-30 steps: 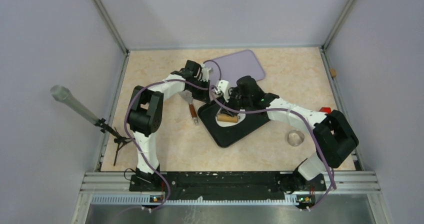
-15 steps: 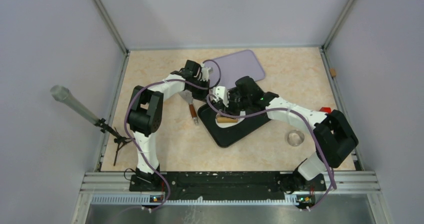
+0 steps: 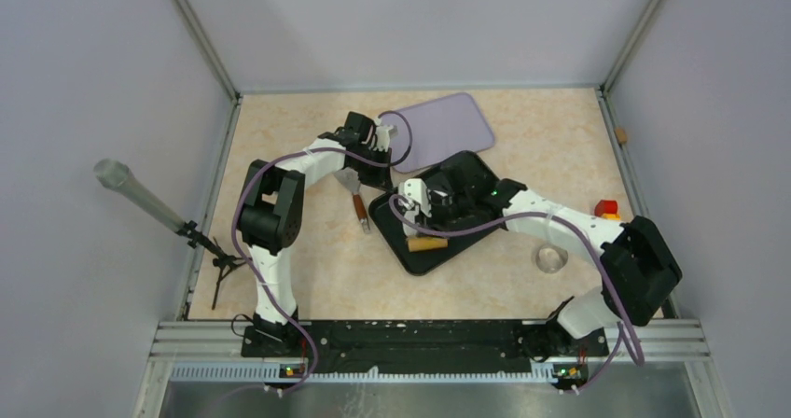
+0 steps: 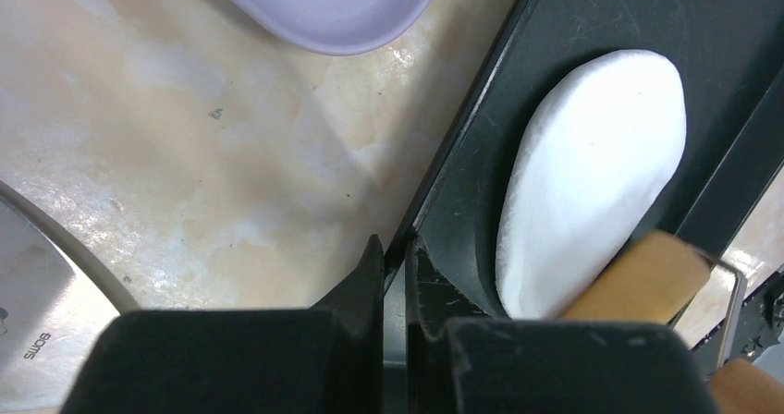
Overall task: Roll out the dumpling wrappers from the dough
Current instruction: Flatten out the dough on the work surface.
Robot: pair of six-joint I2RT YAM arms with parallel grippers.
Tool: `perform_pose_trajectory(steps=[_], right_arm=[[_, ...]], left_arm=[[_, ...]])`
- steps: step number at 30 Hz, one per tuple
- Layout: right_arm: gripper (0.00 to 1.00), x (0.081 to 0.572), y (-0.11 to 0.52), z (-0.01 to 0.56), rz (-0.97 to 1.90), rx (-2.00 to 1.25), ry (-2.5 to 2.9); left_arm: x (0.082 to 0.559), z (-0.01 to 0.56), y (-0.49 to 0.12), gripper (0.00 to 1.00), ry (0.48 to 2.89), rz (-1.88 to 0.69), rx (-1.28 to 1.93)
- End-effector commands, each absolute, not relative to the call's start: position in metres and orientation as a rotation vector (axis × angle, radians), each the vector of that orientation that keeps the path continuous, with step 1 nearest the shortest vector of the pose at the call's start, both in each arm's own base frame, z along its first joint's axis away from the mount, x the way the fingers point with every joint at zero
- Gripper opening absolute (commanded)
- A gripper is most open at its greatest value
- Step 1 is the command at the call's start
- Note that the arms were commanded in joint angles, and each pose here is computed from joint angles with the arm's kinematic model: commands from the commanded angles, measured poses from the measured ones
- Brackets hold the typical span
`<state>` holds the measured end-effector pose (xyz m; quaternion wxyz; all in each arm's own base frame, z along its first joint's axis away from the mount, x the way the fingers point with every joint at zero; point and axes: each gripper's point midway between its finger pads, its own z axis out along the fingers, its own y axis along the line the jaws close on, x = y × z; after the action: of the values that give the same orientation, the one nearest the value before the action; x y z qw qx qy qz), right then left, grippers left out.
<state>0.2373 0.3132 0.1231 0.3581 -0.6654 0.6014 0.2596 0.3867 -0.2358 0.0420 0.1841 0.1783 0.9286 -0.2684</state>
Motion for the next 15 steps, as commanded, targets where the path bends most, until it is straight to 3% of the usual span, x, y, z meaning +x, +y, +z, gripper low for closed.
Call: perform_pose_trajectory(steps=[1,7,15], right_arm=[[0.0,0.171,0.281,0.087,0.828,-1.644,2.089],[0.0,0.233,0.305,0.158,0.754,-1.259,2.057],[0.0,0.309,0.27,0.186,0.755,-0.74,2.1]], left_arm=[[0.392,0.005,-0.222,0.0,2.692,-0.62,0.432],[0.392,0.006,-0.22,0.0,2.693,-0.613,0.428],[0.392,0.003,-0.221,0.0,2.696,-0.611,0.42]])
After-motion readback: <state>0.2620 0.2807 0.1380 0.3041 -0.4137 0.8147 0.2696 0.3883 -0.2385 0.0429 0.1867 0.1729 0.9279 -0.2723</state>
